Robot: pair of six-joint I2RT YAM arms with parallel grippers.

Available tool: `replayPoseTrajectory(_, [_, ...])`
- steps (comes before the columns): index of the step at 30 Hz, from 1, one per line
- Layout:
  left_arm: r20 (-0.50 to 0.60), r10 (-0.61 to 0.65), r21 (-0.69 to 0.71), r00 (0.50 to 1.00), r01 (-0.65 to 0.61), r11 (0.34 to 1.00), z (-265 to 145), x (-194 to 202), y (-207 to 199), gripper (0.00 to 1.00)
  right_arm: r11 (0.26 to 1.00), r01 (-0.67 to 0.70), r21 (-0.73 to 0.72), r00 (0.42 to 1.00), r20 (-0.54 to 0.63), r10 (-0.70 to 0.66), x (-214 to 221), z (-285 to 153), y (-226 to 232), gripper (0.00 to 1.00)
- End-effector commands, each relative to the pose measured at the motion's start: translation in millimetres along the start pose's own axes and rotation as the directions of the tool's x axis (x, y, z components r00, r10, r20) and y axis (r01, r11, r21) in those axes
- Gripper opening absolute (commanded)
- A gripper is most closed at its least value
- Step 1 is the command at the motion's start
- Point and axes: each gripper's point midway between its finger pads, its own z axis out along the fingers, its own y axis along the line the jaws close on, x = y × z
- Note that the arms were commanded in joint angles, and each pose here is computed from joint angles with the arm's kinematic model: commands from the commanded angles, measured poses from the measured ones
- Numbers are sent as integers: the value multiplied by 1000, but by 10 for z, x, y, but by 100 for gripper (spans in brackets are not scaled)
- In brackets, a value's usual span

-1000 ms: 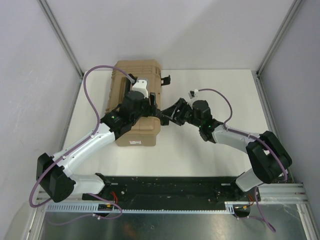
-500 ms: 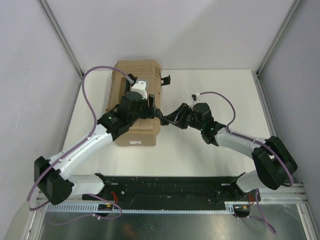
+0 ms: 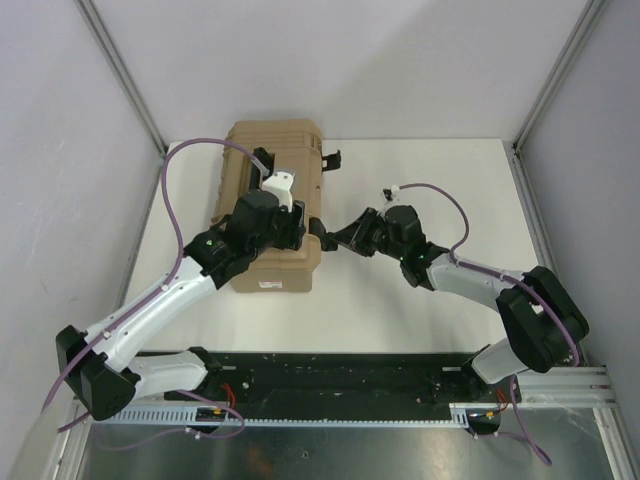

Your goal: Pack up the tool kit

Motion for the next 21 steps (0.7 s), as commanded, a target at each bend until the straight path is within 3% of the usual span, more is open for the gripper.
replayPoseTrajectory(1, [-133, 57, 27, 989, -54, 998, -63, 435, -25, 59, 999, -1, 32, 998, -59, 3, 193, 45, -128, 17])
replayPoseTrajectory(21, [-255, 36, 13, 966, -34, 999, 33, 876, -43, 57, 991, -100, 93, 987, -112, 111, 570, -11, -566, 16])
